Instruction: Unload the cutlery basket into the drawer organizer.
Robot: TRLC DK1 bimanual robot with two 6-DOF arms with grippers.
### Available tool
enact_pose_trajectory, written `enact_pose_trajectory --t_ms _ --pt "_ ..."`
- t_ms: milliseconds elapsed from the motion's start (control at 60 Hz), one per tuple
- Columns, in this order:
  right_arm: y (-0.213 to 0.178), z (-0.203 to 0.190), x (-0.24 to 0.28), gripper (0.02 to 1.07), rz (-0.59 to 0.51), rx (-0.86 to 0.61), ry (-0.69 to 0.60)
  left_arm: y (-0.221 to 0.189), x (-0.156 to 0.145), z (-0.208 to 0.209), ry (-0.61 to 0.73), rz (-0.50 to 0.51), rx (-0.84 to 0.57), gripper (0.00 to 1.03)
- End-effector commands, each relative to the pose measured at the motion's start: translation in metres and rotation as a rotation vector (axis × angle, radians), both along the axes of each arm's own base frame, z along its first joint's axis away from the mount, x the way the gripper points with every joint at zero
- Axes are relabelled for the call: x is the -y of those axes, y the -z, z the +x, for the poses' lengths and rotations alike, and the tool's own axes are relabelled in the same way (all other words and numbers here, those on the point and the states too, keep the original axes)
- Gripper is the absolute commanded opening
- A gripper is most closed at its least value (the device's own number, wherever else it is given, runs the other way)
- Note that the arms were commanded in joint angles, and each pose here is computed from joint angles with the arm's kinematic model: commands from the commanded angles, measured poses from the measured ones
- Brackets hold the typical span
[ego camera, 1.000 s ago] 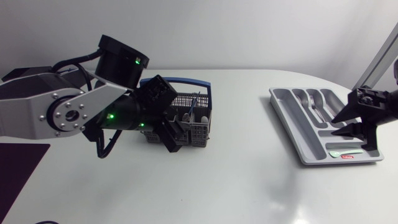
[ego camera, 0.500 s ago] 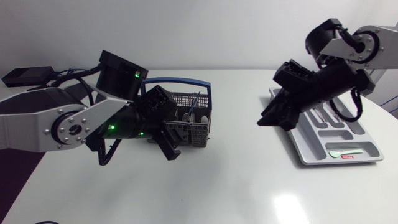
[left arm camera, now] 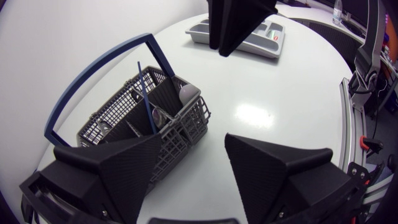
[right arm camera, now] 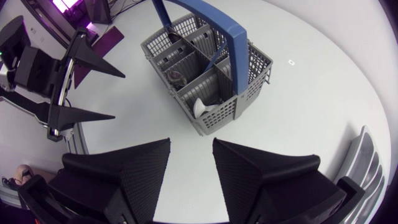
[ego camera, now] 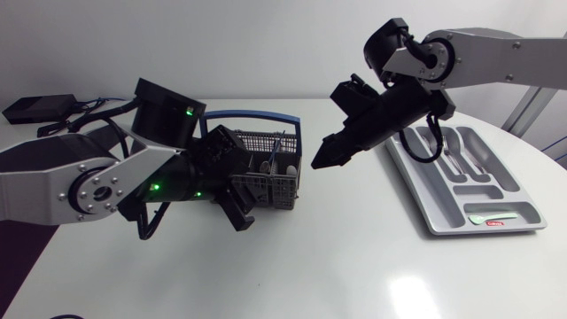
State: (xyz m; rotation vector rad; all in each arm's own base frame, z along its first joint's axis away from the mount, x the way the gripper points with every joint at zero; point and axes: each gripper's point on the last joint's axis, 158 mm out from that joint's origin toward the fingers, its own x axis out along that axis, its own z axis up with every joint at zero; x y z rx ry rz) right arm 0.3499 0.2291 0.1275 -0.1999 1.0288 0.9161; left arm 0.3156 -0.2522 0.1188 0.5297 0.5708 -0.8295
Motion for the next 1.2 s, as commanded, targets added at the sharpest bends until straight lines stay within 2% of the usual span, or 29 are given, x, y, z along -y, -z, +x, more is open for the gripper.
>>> enact_pose_trajectory --t_ms 0,267,417,450,650,717,950,1017,1133,1183 --pt "0.002 0.007 -0.011 0.54 0.031 -0.035 0.049 0.003 -0.007 -0.001 0.003 0.013 0.017 0.72" --pt "0.017 0.022 -0.030 0.52 0.064 -0.065 0.099 0.002 -0.009 0.003 -0.009 0.002 0.031 0.72" --pt "0.022 0.027 -0.042 0.46 0.082 -0.071 0.118 0.005 -0.009 0.004 -0.012 -0.001 0.033 0.72" --pt "0.026 0.028 -0.043 0.44 0.079 -0.075 0.124 0.004 -0.009 0.005 -0.011 -0.002 0.037 0.72" --pt "0.038 0.030 -0.047 0.43 0.058 -0.091 0.139 0.007 -0.013 0.006 -0.021 -0.001 0.037 0.72" --pt "0.040 0.031 -0.047 0.38 0.056 -0.094 0.140 0.008 -0.015 0.007 -0.024 0.001 0.037 0.72" --pt "0.047 0.032 -0.052 0.37 0.038 -0.086 0.144 0.012 -0.015 0.007 -0.025 -0.002 0.040 0.72" --pt "0.047 0.033 -0.054 0.29 0.031 -0.074 0.144 0.011 -0.016 0.008 -0.028 -0.004 0.042 0.72" --pt "0.050 0.033 -0.056 0.29 0.022 -0.075 0.156 0.010 -0.017 0.010 -0.038 -0.011 0.048 0.72" --pt "0.052 0.034 -0.056 0.24 0.024 -0.079 0.166 0.011 -0.017 0.010 -0.039 -0.012 0.047 0.72"
